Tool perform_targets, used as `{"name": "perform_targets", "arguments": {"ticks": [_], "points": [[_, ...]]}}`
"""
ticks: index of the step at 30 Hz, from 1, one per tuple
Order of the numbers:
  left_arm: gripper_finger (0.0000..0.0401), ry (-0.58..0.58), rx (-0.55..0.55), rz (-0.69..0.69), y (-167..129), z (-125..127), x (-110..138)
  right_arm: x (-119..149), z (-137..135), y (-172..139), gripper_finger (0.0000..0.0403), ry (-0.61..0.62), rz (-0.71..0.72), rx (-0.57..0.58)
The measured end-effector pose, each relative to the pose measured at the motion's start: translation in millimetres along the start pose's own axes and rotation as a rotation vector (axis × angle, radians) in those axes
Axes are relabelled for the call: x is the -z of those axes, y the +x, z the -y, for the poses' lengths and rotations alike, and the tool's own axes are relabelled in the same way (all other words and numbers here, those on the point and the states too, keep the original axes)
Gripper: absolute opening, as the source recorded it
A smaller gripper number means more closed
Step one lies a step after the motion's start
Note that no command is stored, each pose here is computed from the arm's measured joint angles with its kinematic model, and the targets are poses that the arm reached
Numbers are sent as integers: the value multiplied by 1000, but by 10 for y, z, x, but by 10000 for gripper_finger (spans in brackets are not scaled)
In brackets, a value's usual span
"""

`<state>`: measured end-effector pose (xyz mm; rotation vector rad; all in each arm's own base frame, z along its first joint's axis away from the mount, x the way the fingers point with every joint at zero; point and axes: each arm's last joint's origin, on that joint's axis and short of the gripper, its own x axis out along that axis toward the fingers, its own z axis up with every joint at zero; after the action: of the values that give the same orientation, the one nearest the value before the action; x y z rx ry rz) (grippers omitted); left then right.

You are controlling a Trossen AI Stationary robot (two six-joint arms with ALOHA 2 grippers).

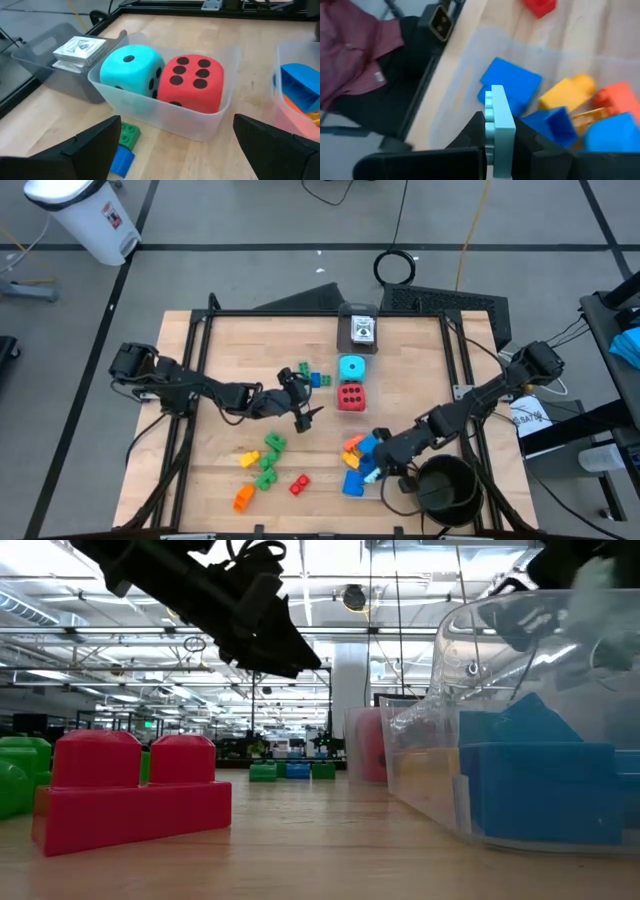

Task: Pick & Place Toys
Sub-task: Put the light green 8 stud game piece into the bottom transparent bin, then put the green 8 stud game piece into the bottom transparent bin

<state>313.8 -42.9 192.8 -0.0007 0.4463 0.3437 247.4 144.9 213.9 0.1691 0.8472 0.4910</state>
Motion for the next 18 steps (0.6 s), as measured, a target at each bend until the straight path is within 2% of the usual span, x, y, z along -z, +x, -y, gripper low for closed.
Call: {"name": "perform_targets", "arguments": {"ticks": [7,18], "points": [[390,-9,-11,-3,18,-38,-3,26,-4,12,42,10,-7,-20],[390,-32,-13,-22,17,-38,17,-109,-71,2,143,-201,144,-61]]}}
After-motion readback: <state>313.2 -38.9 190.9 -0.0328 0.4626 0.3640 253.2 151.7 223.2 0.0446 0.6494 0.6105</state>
